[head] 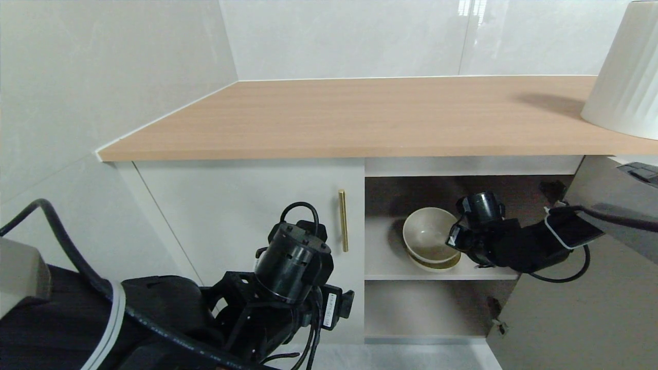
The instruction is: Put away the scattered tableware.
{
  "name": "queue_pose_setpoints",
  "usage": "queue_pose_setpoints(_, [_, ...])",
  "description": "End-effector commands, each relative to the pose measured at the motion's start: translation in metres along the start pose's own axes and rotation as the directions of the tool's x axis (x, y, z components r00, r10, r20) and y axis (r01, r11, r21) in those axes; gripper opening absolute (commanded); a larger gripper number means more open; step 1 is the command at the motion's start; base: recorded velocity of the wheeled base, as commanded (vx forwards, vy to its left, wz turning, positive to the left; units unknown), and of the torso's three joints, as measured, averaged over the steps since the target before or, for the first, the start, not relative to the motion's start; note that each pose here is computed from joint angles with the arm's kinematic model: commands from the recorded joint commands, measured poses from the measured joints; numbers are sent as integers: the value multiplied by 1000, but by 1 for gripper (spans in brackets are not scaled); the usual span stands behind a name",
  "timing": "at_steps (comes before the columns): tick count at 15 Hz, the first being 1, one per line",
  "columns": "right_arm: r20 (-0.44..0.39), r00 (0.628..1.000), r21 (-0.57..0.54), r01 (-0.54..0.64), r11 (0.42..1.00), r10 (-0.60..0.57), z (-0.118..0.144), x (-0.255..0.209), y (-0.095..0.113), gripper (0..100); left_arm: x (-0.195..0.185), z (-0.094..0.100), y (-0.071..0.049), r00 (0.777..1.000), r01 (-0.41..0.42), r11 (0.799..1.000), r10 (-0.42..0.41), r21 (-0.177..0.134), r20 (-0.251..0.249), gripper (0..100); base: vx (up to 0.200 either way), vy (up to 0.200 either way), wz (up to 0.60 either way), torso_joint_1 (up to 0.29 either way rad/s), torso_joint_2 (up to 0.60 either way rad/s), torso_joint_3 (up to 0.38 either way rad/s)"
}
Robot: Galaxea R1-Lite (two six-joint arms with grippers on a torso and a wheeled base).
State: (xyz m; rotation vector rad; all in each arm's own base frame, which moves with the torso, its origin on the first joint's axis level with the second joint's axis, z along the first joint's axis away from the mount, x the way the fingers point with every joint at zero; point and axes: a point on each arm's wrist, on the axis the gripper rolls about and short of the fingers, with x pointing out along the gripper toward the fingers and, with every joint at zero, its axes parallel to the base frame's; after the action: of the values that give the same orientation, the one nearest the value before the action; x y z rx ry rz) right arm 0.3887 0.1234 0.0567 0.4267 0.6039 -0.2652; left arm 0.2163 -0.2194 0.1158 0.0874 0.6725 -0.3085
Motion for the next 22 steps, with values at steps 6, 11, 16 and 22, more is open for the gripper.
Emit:
queue_pose_setpoints(6, [-13,1000,-7,13,1000,-13,-5,6,-2,0,0,0,0,1000,-2,1000,2,0,-1,100,0,0,0,0,0,0])
queue_pose_setpoints(11, [-14,1000,-6,14,1000,-14,-6,6,-3,100,0,0,0,1000,-1,1000,1,0,1,100,0,0,0,0,0,0])
queue_pose_setpoints(16, [-13,1000,-7,6,1000,-6,-3,1,-1,100,0,0,0,1000,-2,1000,2,-4,1,100,0,0,0,0,0,0])
queue_pose_setpoints(22, [-102,988,-65,-119,991,112,15,-93,0,100,-49,26,48,987,-46,988,68,-147,146,100,0,0,0,0,0,0])
